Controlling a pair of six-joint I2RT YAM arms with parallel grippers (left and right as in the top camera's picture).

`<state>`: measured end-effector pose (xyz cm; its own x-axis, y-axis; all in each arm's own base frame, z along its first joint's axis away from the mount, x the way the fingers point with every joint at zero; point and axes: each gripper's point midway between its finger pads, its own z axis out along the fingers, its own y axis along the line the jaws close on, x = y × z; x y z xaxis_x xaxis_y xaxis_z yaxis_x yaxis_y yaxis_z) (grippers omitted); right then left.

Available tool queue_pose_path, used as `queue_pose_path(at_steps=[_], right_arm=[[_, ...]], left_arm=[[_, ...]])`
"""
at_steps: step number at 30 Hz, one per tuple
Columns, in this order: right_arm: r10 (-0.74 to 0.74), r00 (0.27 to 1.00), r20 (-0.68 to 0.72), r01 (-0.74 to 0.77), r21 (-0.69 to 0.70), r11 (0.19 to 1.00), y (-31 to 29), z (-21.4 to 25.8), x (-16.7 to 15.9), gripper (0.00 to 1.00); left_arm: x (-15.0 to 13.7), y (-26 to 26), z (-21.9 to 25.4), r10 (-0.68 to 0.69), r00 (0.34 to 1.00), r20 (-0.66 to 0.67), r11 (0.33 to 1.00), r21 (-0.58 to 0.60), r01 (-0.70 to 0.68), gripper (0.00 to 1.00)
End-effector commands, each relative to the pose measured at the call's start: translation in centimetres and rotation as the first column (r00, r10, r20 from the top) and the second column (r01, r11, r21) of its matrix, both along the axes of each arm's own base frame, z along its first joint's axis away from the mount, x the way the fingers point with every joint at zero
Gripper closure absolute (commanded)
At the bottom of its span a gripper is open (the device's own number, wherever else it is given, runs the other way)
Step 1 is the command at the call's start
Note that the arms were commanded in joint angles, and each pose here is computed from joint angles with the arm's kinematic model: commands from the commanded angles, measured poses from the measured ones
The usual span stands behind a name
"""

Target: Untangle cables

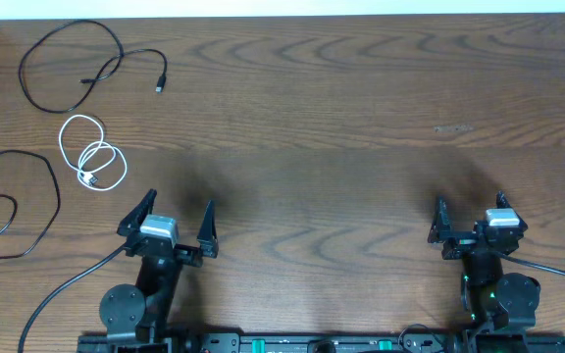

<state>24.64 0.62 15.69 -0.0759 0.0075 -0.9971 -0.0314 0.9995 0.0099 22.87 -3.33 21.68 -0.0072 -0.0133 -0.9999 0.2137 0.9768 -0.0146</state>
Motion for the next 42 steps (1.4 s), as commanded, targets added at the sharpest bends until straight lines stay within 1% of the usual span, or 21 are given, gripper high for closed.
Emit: queue_pose_path(at_steps=[1, 6, 14, 21, 25, 26, 29, 30, 35, 42], right_arm=[[-0.017, 1.000, -0.002, 0.017, 0.012, 1.000, -0.3, -0.1, 0.0, 0.01], [-0.017, 1.000, -0.002, 0.017, 0.012, 1.000, -0.3, -0.1, 0.0, 0.01], [-0.017, 1.000, -0.002, 0.017, 0.012, 1.000, -0.3, -0.1, 0.0, 0.01], [-0.017, 1.000, -0.002, 0.017, 0.012, 1.000, -0.3, -0.1, 0.0, 0.01], [-0.017, 1.000, -0.002, 0.017, 0.012, 1.000, -0.3, -0.1, 0.0, 0.01], [-0.017, 1.000, -0.002, 0.017, 0.012, 1.000, -0.3, -0.1, 0.0, 0.01], [-0.017, 1.000, -0.002, 0.017, 0.012, 1.000, -0.3, -0.1, 0.0, 0.01], [-0.017, 1.000, -0.002, 0.017, 0.012, 1.000, -0.3, -0.1, 0.0, 0.01], [-0.017, 1.000, -0.002, 0.017, 0.012, 1.000, -0.3, -0.1, 0.0, 0.01], [-0.017, 1.000, -0.002, 0.017, 0.012, 1.000, -0.3, -0.1, 0.0, 0.01]], left_arm=[[0.4, 0.4, -0.8, 0.019, 1.000, 0.006, 0.999, -0.033, -0.019, 0.02], [0.8, 0.4, -1.6, 0.021, 1.000, 0.013, 0.999, -0.039, -0.020, 0.02], [1.2, 1.1, -2.7, 0.059, 0.998, 0.000, 0.997, -0.040, -0.059, 0.02], [1.6, 1.2, -3.2, 0.064, 0.997, 0.040, 0.997, -0.040, -0.062, 0.02], [1.6, 1.5, -4.0, 0.084, 0.996, 0.006, 0.996, -0.040, -0.084, 0.02], [1.7, 1.8, -4.6, 0.099, 0.995, -0.023, 0.994, -0.049, -0.100, 0.02], [1.6, 3.5, -7.6, 0.194, 0.967, -0.166, 0.965, -0.143, -0.219, 0.02], [1.5, 3.9, -7.8, 0.215, 0.960, -0.180, 0.957, -0.158, -0.244, 0.02], [1.5, 3.9, -7.8, 0.218, 0.961, -0.169, 0.965, -0.111, -0.238, 0.02], [1.5, 3.0, -7.8, 0.172, 0.975, -0.138, 0.985, 0.026, -0.170, 0.02]])
